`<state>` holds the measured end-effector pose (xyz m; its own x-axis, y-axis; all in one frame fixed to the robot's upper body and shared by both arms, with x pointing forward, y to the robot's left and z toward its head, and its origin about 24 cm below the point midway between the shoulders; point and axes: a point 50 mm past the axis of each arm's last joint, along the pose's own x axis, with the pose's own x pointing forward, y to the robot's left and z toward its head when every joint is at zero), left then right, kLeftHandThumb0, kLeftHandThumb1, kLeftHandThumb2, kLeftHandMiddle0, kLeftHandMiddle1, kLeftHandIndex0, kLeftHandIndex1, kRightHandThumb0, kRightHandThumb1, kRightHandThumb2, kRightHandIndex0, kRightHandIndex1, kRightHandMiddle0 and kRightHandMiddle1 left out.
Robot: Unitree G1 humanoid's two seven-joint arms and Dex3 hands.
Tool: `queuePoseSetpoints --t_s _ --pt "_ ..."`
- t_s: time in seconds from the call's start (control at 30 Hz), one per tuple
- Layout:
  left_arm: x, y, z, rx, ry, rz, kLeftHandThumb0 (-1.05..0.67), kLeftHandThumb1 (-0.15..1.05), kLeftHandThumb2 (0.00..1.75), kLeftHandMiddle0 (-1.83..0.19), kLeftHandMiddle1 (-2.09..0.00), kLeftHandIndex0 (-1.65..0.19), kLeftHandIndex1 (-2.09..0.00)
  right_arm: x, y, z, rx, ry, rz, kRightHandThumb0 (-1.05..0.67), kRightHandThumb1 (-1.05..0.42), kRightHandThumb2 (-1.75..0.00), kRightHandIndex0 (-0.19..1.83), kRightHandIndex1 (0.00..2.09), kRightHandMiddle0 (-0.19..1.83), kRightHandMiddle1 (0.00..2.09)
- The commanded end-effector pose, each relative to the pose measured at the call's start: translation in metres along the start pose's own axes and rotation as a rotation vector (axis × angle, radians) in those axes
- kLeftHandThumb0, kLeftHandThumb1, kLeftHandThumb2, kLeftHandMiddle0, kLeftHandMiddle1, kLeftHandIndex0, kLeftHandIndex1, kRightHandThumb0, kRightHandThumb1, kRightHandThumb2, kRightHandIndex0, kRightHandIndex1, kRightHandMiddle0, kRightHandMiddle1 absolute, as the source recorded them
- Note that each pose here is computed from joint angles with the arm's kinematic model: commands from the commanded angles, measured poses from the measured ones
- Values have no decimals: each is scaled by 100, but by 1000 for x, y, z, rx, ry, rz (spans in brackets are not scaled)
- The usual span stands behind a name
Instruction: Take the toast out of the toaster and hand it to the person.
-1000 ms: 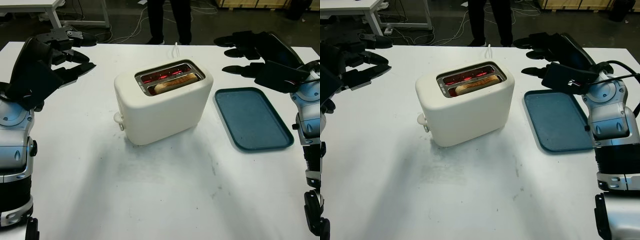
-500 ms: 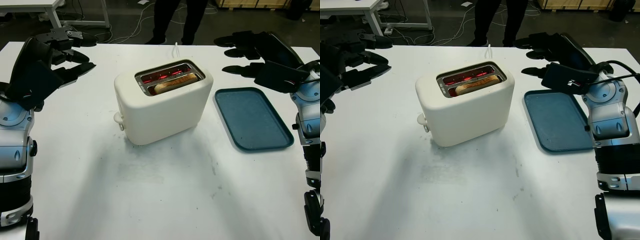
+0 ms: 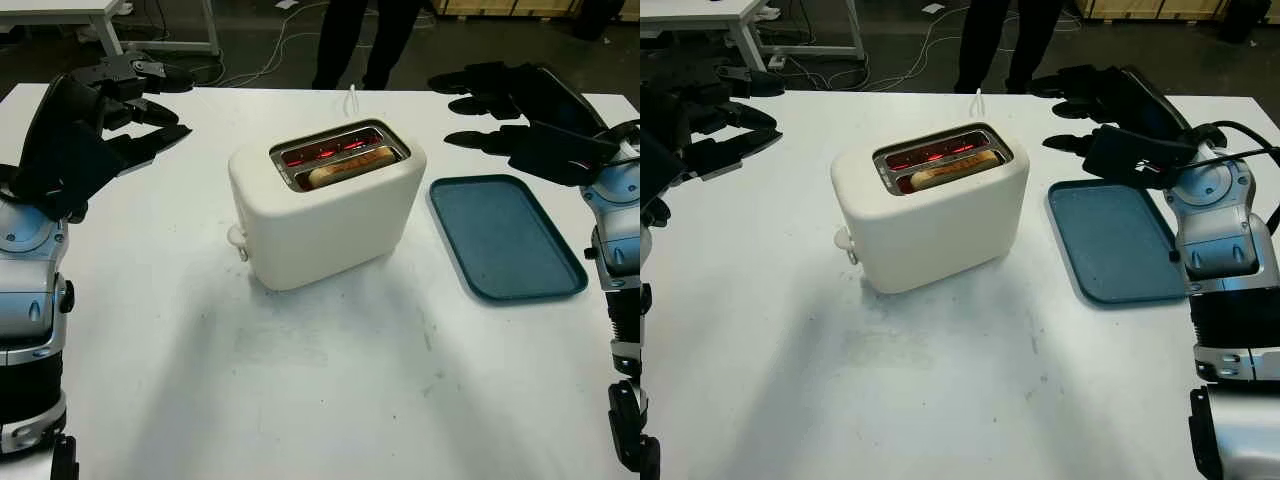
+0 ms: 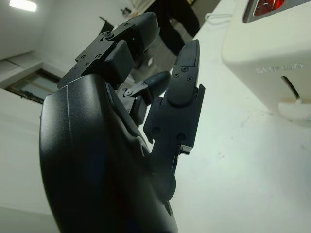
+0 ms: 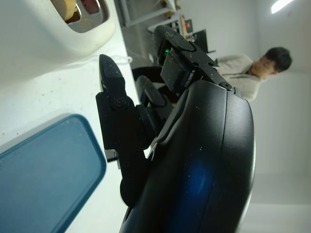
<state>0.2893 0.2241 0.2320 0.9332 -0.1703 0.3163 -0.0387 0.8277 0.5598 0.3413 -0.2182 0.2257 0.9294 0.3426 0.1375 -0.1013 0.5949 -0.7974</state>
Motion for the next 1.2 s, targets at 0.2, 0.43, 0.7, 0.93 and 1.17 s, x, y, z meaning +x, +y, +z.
queuePoseSetpoints --t_s 0.2,0.43,0.7,0.93,1.17 --pt "-1 1 0 6 -4 7 -24 92 8 -45 -96 -60 -46 -1 2 0 14 -11 5 -23 -92 -5 68 1 61 0" --pt "0 1 1 11 -2 4 -26 92 8 -45 -96 -59 -47 0 1 1 3 -5 3 -25 -92 -6 68 1 62 1" --pt "0 1 1 23 -10 3 -24 92 8 -45 -96 -59 -48 0 2 1 13 -19 1 -23 -92 -6 68 1 62 1" --pt "0 1 1 20 -4 6 -25 92 8 -45 -95 -58 -48 0 1 2 11 -13 3 -22 -92 -6 68 1 62 1" --pt "-1 1 1 2 1 9 -24 92 8 -46 -95 -58 -49 1 0 3 22 -34 -5 -20 -92 -4 68 1 62 1"
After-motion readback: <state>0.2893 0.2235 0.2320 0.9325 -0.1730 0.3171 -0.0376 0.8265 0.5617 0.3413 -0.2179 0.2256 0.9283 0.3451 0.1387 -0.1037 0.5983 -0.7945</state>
